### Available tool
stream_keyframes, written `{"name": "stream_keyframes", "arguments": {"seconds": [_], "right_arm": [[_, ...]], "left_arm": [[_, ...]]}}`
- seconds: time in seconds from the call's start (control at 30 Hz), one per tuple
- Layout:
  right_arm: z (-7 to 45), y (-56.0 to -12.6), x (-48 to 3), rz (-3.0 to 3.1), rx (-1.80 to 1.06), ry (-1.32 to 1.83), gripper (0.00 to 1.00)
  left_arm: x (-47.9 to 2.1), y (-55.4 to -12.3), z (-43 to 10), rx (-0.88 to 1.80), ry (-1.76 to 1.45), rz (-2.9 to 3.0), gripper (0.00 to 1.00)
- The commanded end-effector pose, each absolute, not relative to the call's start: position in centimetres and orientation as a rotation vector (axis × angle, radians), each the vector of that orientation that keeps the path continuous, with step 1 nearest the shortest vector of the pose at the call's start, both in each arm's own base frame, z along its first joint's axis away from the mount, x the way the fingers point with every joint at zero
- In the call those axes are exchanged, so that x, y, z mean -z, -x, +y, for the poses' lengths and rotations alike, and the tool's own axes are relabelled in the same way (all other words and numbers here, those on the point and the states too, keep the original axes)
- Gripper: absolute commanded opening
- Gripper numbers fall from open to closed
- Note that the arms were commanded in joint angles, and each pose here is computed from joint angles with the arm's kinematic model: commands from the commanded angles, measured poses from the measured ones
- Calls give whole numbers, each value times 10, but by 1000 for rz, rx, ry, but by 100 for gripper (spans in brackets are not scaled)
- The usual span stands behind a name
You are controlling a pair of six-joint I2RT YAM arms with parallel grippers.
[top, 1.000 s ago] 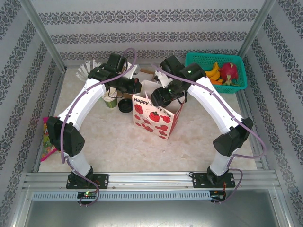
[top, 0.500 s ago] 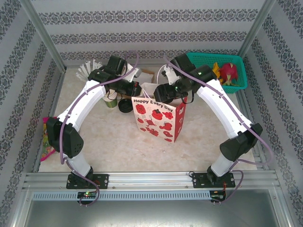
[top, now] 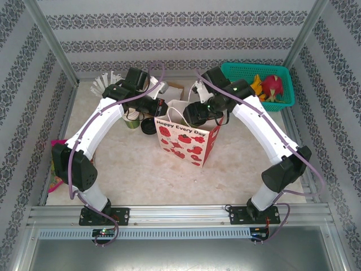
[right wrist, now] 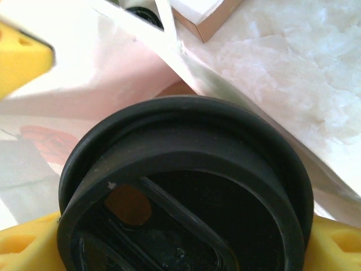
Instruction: Pack the takeout coffee
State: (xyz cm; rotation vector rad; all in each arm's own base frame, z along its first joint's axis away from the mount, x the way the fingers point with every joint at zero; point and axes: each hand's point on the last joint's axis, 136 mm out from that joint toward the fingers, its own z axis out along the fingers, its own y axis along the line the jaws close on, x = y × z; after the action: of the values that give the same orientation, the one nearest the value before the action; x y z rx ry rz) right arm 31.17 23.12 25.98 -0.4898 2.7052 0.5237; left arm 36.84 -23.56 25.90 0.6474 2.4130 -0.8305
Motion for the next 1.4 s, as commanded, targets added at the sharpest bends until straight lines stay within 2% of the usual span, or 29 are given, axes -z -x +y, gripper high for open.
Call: {"name": "stream_keyframes", "arguments": {"seconds": [0.0, 0.2, 0.43, 0.73, 0.93, 1.37], "right_arm": [[218, -298, -227, 2813, -328, 647, 60], [224, -288, -221, 2822, -234, 874, 60], [240, -268, -213, 2807, -255, 1111, 59], [230, -286, -207, 2876, -117, 909, 59], [240, -291, -196, 2916, -129, 851, 59], [224, -277, -180, 2934, -136, 1056, 58]], "left_arm": [[-283, -366, -244, 872, -680, 2322, 0], [-286, -375, -244, 882, -574, 2358, 0], [-286, -382, -244, 911, -456, 2401, 0], [-283, -383, -248, 947, -438, 2416, 0], [-280, -381, -253, 994, -437, 2423, 0], [-280, -386, -239, 925, -469, 2432, 0]]}}
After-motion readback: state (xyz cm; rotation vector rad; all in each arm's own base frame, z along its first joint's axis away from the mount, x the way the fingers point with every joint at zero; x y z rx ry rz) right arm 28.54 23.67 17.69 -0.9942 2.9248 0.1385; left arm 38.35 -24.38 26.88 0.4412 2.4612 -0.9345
